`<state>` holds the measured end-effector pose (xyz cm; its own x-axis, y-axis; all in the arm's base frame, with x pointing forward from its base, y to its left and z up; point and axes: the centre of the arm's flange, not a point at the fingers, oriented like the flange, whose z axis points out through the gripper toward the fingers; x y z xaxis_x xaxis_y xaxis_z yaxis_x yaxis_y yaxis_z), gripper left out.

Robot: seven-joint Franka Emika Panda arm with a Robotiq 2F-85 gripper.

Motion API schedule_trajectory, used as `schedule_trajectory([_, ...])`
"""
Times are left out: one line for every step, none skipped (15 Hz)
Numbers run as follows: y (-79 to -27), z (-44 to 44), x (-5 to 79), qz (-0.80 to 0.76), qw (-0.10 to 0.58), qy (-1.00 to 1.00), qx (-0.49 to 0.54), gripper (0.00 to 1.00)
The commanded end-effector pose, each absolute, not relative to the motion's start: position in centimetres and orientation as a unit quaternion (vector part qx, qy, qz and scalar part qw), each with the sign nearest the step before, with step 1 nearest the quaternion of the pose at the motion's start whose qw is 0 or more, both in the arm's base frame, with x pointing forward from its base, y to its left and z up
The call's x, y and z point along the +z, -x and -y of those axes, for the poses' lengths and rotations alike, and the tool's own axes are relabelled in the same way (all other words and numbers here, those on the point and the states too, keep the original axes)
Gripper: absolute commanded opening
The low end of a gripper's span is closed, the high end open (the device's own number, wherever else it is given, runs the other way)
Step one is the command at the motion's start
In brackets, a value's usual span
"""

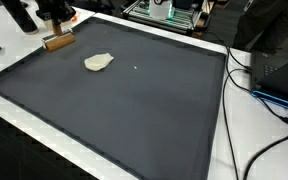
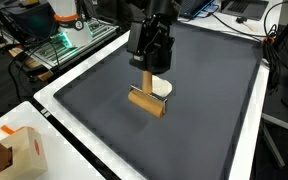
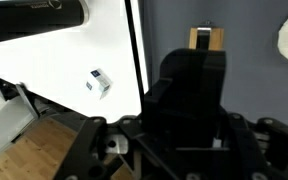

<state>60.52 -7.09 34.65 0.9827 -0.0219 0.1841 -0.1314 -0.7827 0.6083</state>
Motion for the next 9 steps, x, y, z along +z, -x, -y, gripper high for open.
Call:
schedule_trajectory([-59.4, 6.7, 33.1, 0.058, 0.372, -0.921, 0.101, 0.25])
schedule_trajectory([-59.3, 6.6, 32.5, 0.064, 0.38, -0.917, 0.105, 0.25])
schedule_trajectory([-59.2, 6.5, 32.1, 0.073, 0.385, -0.914, 0.107, 0.25])
schedule_trajectory([-59.1, 6.6, 31.7, 0.081, 0.388, -0.912, 0.108, 0.25])
schedule_trajectory([-59.0, 6.7, 31.2, 0.094, 0.395, -0.907, 0.109, 0.25])
schedule_trajectory([-58.9, 6.7, 30.9, 0.104, 0.402, -0.903, 0.11, 0.25])
schedule_trajectory([-58.8, 6.8, 30.6, 0.112, 0.409, -0.899, 0.11, 0.25])
schedule_trajectory([-58.8, 6.8, 30.3, 0.12, 0.415, -0.895, 0.107, 0.25])
schedule_trajectory([-58.7, 6.9, 30.0, 0.128, 0.424, -0.891, 0.104, 0.25])
